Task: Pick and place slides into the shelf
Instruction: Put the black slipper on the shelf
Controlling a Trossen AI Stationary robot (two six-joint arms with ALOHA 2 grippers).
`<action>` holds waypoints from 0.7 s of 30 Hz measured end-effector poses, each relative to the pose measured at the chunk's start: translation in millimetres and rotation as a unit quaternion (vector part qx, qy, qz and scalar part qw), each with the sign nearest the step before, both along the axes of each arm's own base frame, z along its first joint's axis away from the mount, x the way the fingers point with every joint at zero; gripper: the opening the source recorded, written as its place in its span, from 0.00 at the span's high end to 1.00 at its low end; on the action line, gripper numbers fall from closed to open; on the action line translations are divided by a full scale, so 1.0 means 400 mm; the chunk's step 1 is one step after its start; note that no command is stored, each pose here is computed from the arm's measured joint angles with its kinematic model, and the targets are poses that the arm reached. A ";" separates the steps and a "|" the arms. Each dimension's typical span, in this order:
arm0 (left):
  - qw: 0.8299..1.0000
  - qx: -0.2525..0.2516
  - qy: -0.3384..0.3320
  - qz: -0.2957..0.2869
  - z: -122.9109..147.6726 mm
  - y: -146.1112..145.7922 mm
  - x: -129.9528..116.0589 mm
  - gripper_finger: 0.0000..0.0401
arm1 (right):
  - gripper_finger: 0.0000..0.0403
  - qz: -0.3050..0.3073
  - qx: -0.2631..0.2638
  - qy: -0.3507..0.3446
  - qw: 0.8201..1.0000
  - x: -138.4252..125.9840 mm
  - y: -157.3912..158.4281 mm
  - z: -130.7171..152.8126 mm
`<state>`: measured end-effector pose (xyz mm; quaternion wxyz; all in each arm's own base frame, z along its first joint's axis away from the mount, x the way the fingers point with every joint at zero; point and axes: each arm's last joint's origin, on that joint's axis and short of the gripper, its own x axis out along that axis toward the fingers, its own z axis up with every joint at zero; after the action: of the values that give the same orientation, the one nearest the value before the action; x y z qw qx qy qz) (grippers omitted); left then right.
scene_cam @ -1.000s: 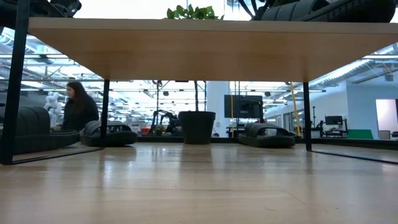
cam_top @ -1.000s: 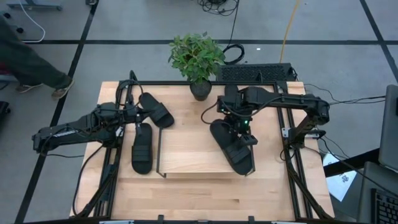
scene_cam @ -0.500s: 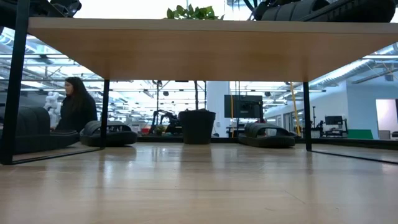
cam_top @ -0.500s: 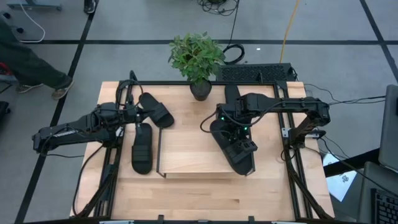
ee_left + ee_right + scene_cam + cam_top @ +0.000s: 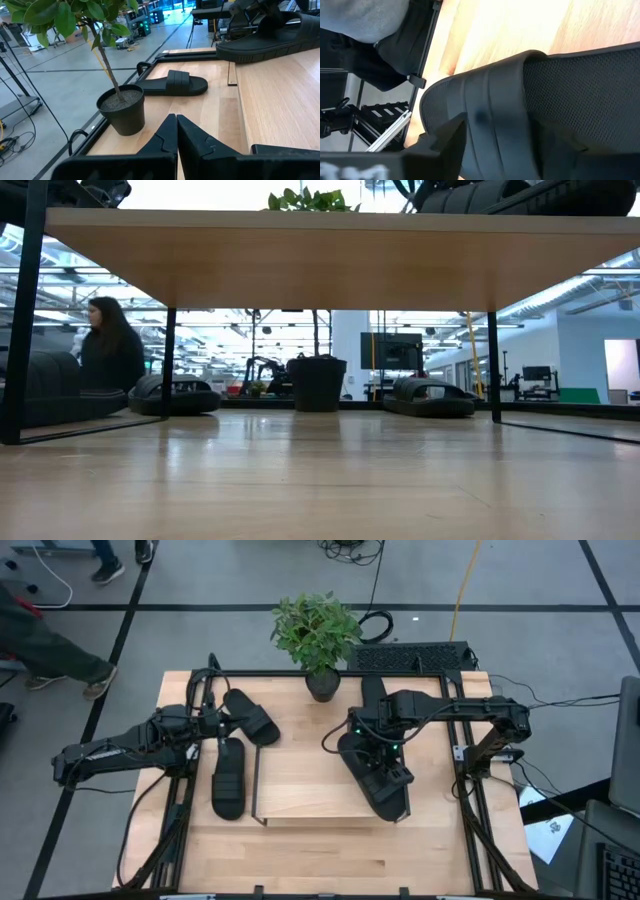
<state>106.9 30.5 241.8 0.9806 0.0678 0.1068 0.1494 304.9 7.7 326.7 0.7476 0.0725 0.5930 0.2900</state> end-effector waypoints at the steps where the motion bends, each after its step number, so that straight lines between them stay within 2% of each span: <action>1: 1.000 0.000 0.000 0.000 0.000 0.000 0.000 0.99 | 0.59 0.003 -0.001 -0.002 1.000 0.000 0.000 0.000; 9: 1.000 0.000 0.000 0.000 0.000 0.000 0.000 0.99 | 0.95 0.021 0.015 -0.011 1.000 -0.001 0.002 0.002; 15: 1.000 0.000 0.000 0.000 0.000 0.000 0.000 0.99 | 0.98 -0.007 0.016 -0.006 1.000 0.003 -0.005 0.003; 21: 1.000 -0.002 -0.001 0.000 0.000 0.000 0.000 0.99 | 0.99 -0.073 0.026 -0.014 0.997 0.014 -0.035 0.012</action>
<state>106.9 30.5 241.9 0.9808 0.0659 0.1063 0.1496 310.3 -6.2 331.4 0.7728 0.1306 0.5680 0.2511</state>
